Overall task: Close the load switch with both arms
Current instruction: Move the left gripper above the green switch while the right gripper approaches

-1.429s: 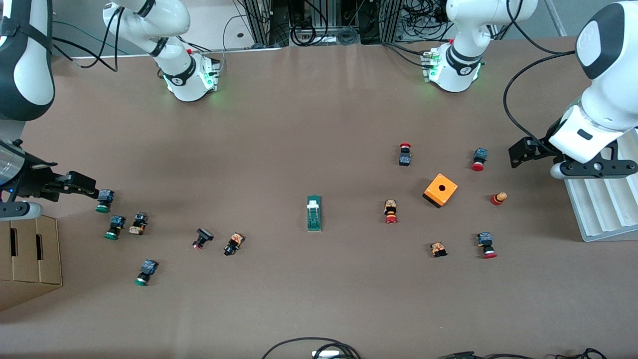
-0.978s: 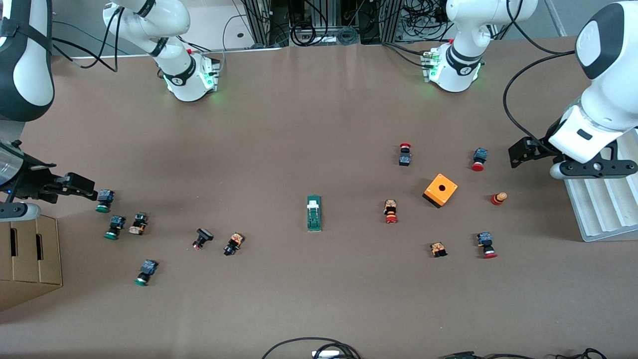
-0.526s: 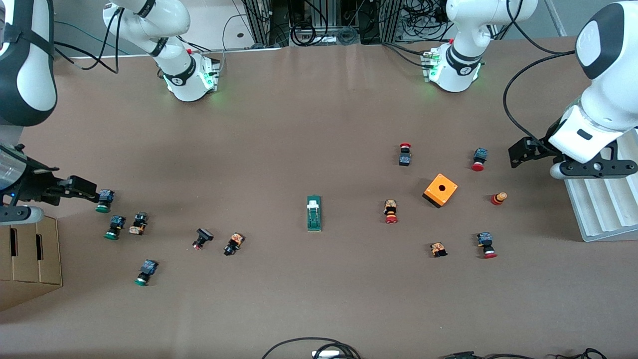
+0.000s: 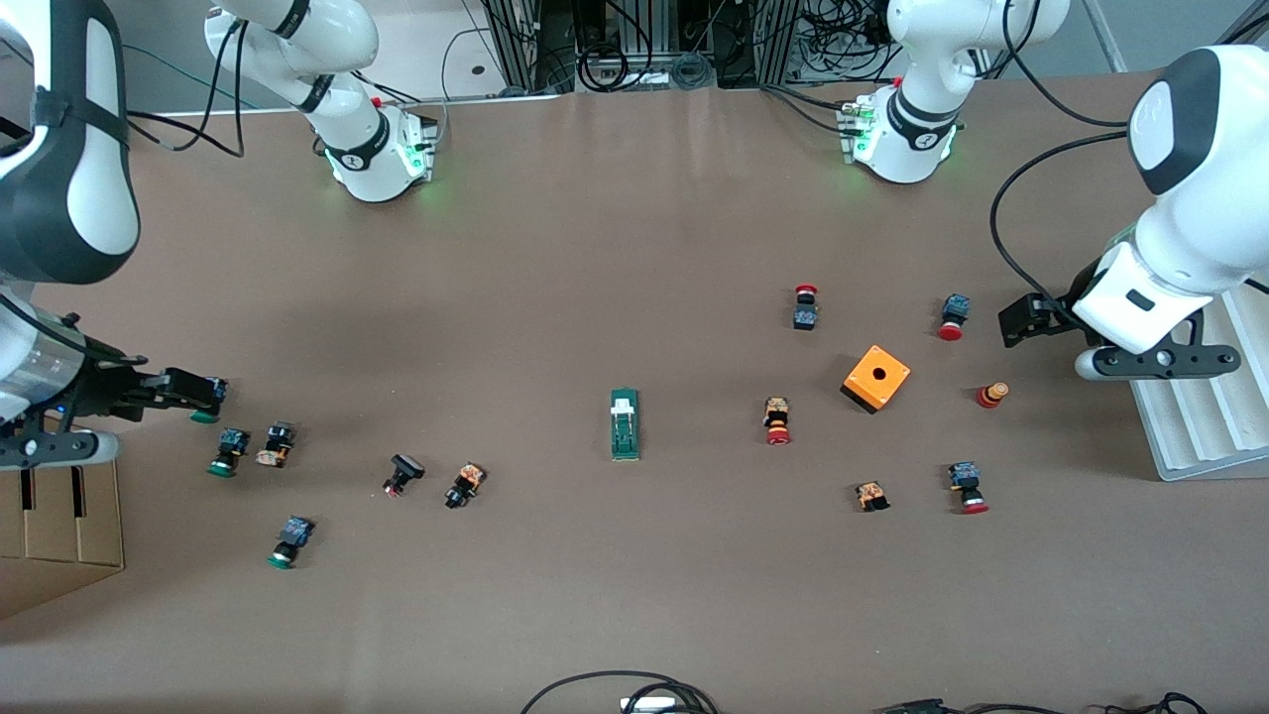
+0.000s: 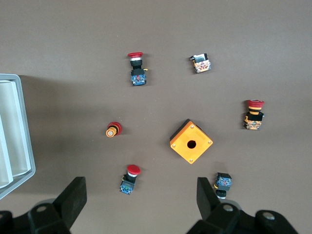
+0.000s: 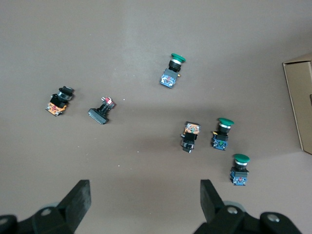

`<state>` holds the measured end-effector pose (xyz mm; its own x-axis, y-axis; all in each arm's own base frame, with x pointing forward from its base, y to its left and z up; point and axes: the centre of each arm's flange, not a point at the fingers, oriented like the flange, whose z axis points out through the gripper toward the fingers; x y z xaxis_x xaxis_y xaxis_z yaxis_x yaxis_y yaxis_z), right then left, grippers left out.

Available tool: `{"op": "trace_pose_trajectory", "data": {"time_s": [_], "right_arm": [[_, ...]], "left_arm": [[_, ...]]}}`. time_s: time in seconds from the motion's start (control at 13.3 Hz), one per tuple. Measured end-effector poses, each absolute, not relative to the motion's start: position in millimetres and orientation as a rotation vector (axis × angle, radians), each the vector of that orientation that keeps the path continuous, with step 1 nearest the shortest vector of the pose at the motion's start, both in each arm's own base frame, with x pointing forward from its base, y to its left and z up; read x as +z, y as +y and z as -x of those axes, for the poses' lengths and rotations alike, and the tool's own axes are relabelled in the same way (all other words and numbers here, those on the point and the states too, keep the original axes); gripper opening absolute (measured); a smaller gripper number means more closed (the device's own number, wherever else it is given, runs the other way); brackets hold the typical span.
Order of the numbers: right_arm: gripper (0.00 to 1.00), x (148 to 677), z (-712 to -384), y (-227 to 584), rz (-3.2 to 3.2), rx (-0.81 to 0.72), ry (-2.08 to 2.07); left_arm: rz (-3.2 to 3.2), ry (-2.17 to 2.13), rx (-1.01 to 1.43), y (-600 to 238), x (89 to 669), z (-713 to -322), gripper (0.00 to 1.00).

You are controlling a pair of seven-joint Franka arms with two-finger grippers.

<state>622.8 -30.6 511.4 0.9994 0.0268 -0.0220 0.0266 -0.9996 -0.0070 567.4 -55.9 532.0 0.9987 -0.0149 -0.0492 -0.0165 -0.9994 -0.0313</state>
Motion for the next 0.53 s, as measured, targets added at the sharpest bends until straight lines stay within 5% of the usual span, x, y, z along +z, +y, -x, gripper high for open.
{"op": "trace_pose_trajectory", "data": {"time_s": [0.53], "right_arm": [[1.00,497.7,-636.4,-22.6,3.137,-0.025,-0.064]], "left_arm": [[3.105,0.109,0.092,-91.5,525.4,-572.0,1.00]]}}
